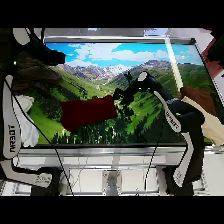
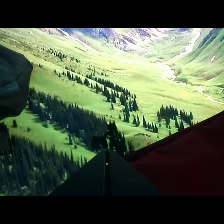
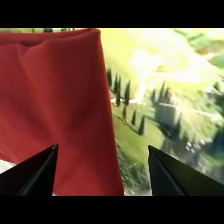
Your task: Fold the shirts.
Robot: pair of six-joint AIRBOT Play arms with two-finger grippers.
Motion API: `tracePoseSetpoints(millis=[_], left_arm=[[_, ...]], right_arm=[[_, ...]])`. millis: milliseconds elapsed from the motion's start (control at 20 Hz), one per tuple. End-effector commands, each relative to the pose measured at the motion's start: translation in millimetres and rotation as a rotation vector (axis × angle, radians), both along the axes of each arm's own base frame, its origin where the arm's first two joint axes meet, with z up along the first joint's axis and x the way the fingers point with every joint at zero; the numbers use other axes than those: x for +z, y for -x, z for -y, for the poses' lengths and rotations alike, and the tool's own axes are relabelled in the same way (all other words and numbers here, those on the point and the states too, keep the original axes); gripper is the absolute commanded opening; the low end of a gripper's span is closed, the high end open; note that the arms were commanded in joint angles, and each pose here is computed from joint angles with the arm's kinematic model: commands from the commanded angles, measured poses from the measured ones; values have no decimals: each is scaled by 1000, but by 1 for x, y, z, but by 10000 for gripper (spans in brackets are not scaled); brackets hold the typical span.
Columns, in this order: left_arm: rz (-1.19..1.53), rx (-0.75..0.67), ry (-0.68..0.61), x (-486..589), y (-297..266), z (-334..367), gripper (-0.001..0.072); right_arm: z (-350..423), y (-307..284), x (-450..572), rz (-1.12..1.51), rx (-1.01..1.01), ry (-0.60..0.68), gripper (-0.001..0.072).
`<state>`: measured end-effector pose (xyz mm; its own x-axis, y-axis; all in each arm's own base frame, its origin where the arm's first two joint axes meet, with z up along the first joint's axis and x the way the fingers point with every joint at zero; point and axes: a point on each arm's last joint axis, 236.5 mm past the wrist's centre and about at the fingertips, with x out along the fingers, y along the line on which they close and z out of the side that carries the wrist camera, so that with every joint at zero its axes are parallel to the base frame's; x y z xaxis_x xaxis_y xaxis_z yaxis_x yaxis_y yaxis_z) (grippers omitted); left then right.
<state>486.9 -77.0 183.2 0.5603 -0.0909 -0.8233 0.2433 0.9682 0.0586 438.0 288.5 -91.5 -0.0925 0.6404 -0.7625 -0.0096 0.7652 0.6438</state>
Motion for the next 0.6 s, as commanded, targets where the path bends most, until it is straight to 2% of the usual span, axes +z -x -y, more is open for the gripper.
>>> tracePoseSetpoints(millis=[0, 150, 250, 300, 350, 400, 450, 550], left_arm=[[2, 0, 0, 0, 0, 0, 14], [2, -2, -2, 0, 0, -1, 14], [2, -3, -2, 0, 0, 0, 14], [1, -3, -2, 0, 0, 0, 14], [0, -3, -2, 0, 0, 0, 14], [-3, -3, -3, 0, 1, -1, 14], [-9, -2, -4, -1, 2, -1, 14], [-21, -3, -9, -3, 4, -2, 14]], right_arm=[[-23, 12, -12, -59, 14, -74, 634], [-54, 26, -4, -76, 59, -173, 633], [-67, 41, -5, -92, 99, -174, 628], [-71, 47, -5, -98, 121, -170, 587], [-75, 53, -5, -99, 139, -172, 499], [-79, 56, -4, -91, 158, -180, 289], [-81, 56, -1, -84, 164, -194, 32], [-80, 52, 9, -85, 159, -240, 31]])
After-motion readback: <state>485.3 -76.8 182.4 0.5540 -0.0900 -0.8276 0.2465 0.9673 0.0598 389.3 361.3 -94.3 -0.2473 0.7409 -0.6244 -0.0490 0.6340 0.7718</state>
